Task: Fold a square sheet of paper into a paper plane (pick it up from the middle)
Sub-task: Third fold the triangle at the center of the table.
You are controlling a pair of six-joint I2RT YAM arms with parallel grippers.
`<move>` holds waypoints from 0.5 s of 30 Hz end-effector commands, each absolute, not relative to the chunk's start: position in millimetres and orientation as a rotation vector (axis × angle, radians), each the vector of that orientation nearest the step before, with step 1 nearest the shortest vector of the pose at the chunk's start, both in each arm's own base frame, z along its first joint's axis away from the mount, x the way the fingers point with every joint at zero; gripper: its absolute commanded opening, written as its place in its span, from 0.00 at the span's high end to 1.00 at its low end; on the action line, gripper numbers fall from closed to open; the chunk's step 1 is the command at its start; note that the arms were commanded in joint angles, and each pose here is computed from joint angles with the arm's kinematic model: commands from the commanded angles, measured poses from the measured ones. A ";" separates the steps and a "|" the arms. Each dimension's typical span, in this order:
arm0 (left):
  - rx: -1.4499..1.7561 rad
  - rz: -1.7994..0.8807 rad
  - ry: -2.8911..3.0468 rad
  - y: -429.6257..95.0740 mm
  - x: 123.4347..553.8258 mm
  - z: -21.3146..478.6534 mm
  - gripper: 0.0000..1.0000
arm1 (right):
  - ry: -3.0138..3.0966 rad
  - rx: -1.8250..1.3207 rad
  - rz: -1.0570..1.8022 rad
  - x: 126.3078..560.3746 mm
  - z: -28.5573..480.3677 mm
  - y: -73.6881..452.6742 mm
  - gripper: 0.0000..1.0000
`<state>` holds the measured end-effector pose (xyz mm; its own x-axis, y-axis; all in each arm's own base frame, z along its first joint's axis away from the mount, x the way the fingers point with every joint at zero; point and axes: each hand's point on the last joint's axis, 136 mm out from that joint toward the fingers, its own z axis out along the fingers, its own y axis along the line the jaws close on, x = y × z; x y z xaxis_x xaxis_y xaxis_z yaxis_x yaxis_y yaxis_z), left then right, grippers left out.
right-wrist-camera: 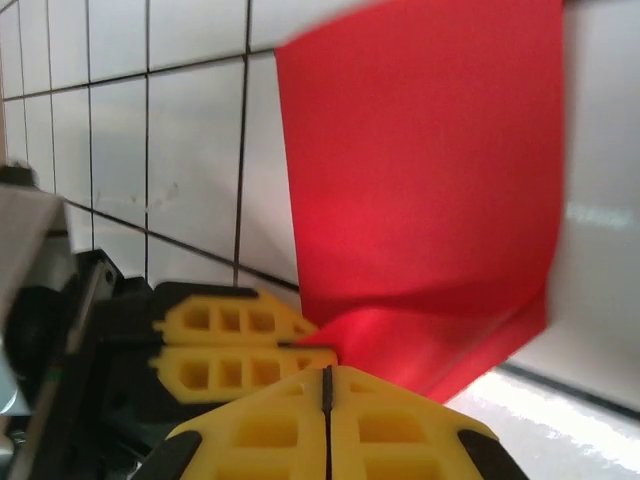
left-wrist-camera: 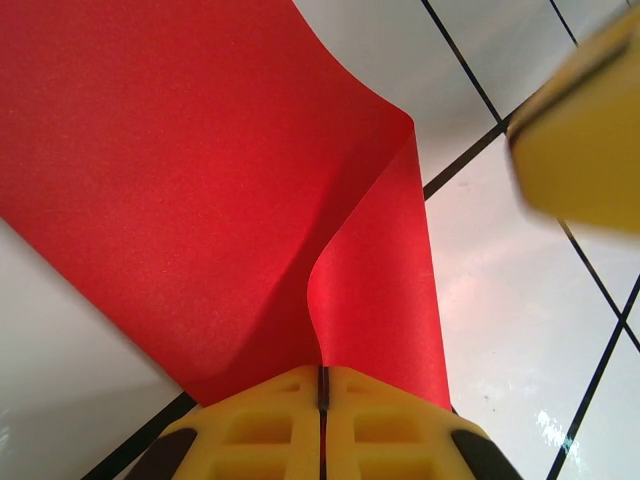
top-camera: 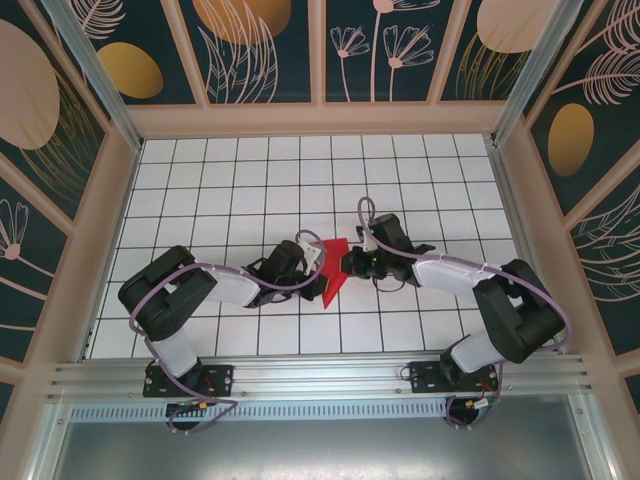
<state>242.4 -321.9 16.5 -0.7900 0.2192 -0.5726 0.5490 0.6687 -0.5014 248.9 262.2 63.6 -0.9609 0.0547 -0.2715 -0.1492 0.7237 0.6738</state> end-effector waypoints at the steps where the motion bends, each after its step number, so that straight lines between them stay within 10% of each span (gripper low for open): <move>1: 0.590 -0.885 2.499 -307.7 234.8 -4.2 0.93 | 2.607 -0.012 1.179 249.8 70.8 271.7 0.93; 15: 0.593 -0.869 2.514 -305.7 234.0 -8.7 0.94 | 2.668 0.014 1.152 250.7 39.6 272.2 0.94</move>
<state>242.4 -321.9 16.4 -0.7899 0.2196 -0.5725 0.5492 0.6688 -0.5012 249.0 269.0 41.9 -0.9736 0.0927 -0.2086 -0.0839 0.7047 0.7046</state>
